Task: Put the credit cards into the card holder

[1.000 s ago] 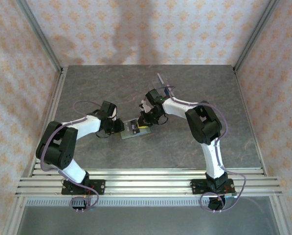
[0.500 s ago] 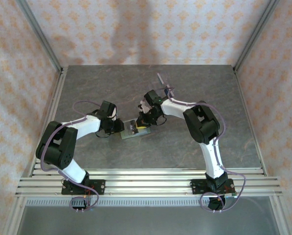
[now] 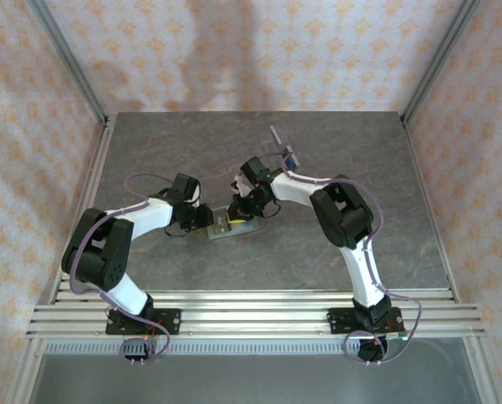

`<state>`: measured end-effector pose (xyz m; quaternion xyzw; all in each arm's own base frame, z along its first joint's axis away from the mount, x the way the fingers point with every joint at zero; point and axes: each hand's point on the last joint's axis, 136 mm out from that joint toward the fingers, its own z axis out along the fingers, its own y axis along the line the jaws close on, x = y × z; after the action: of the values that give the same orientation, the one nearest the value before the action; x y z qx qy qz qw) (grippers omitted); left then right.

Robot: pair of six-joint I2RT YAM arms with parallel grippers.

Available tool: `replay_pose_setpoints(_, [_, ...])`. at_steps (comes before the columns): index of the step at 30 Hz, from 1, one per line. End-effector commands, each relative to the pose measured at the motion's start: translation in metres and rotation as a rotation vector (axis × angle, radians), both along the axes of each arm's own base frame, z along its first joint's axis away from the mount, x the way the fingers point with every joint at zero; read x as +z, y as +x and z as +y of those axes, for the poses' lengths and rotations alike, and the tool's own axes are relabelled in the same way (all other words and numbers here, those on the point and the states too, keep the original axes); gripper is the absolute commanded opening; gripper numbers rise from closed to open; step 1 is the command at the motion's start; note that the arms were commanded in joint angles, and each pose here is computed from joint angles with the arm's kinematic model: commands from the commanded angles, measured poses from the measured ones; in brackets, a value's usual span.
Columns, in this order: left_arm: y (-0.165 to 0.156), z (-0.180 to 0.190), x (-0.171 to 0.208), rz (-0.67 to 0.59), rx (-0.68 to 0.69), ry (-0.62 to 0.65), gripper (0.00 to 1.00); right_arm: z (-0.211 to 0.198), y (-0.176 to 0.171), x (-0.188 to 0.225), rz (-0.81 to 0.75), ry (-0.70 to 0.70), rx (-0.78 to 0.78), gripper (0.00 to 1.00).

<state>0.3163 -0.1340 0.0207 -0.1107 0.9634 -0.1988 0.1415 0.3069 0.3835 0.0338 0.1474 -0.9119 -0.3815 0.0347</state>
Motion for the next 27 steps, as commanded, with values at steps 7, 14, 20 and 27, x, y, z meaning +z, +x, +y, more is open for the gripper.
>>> replay_pose_setpoints(7, [-0.003, -0.004, 0.000, 0.017, -0.007, -0.036, 0.24, 0.019, -0.007, 0.005, 0.003, 0.032, 0.026, 0.13])
replay_pose_setpoints(14, [-0.007, 0.015, 0.003, 0.045, 0.063, -0.044, 0.25, 0.018, -0.007, 0.011, -0.007, 0.034, 0.011, 0.14])
replay_pose_setpoints(20, [-0.011, 0.013, 0.006, 0.027, 0.070, -0.080, 0.17, 0.011, -0.004, 0.015, -0.040, -0.013, 0.008, 0.18])
replay_pose_setpoints(27, [-0.013, 0.010, -0.001, 0.049, 0.060, -0.090, 0.08, 0.006, -0.001, 0.016, -0.069, -0.050, -0.001, 0.32])
